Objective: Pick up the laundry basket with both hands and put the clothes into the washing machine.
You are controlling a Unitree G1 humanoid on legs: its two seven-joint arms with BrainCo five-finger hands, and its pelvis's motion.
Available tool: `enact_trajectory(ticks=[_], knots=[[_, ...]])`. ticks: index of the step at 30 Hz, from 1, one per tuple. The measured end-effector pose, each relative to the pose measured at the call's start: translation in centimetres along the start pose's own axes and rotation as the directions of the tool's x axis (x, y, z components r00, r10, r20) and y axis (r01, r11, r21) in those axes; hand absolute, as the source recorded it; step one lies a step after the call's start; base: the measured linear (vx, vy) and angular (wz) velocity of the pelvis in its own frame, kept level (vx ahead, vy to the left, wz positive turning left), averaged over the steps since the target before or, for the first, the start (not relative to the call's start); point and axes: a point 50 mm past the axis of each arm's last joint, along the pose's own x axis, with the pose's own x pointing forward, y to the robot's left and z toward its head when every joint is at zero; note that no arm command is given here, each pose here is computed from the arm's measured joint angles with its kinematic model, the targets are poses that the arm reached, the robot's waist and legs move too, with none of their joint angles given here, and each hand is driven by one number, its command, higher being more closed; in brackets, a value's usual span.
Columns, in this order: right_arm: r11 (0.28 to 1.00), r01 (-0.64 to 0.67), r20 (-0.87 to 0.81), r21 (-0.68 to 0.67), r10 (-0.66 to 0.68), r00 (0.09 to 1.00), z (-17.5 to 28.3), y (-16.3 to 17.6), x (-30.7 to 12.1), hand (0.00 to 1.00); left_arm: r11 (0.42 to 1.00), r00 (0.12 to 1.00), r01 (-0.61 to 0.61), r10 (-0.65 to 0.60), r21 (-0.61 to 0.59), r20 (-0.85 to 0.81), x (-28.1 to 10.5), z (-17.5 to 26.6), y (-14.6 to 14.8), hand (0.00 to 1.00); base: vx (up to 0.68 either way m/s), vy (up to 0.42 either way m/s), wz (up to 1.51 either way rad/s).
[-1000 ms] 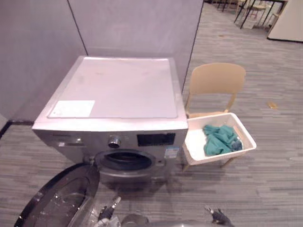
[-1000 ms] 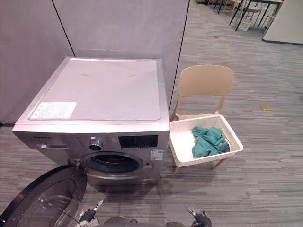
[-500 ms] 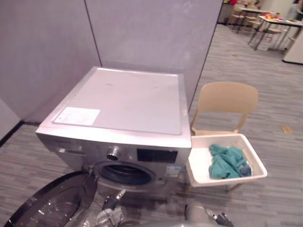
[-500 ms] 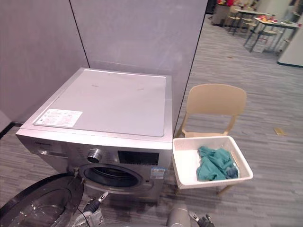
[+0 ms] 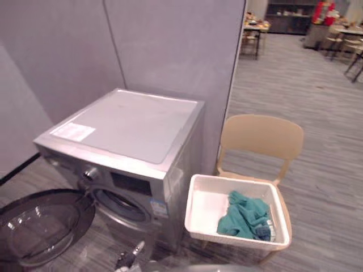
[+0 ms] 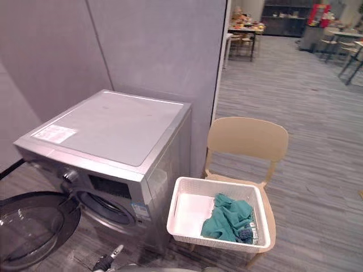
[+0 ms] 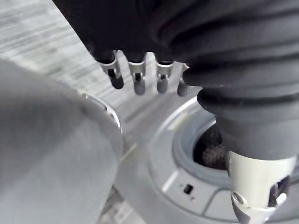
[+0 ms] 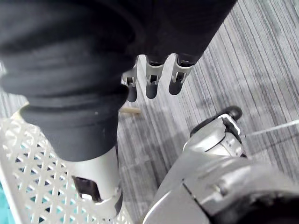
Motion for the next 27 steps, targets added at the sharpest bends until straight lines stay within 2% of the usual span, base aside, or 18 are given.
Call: enact_trajectory(ticks=[4, 8, 12, 15, 23, 27], knots=[[0.996, 0.011, -0.008, 0.088, -0.01, 1.0, -0.3, 0.1, -0.1, 0.0, 1.0, 1.0, -0.002, 0.003, 0.027, -0.026, -0.1, -0.8, 0.4, 0.0, -0.16, 0.07, 0.35], [0.988, -0.017, -0.048, 0.155, 0.025, 0.999, -1.9, 1.8, -0.4, 0.0, 0.997, 1.0, -0.014, 0.014, 0.082, -0.003, 0.1, 0.0, 1.5, 0.0, -0.14, 0.078, 0.27], [0.993, -0.037, -0.035, 0.114, 0.042, 0.999, -1.6, 2.1, -0.3, 0.0, 0.991, 1.0, -0.004, 0.005, 0.137, -0.006, 0.1, 0.0, 1.5, 0.0, -0.06, 0.069, -0.12], [0.996, -0.082, -0.001, 0.016, 0.082, 0.997, -0.7, 2.9, -0.2, 0.0, 0.984, 1.0, -0.001, 0.003, 0.176, -0.011, 0.2, 0.1, 1.7, 0.0, -0.03, 0.038, -0.42], [0.991, -0.136, 0.11, -0.001, 0.135, 0.985, 1.7, 4.3, -0.3, 0.0, 0.976, 1.0, 0.011, -0.008, 0.218, -0.011, 0.4, 0.6, 1.3, 0.0, -0.02, -0.007, -0.27], [0.993, -0.117, 0.125, 0.019, 0.114, 0.986, 1.8, 3.6, -0.3, 0.0, 0.974, 1.0, -0.006, 0.008, 0.227, -0.009, 0.4, 0.6, 2.1, 0.0, 0.03, -0.107, -0.11]])
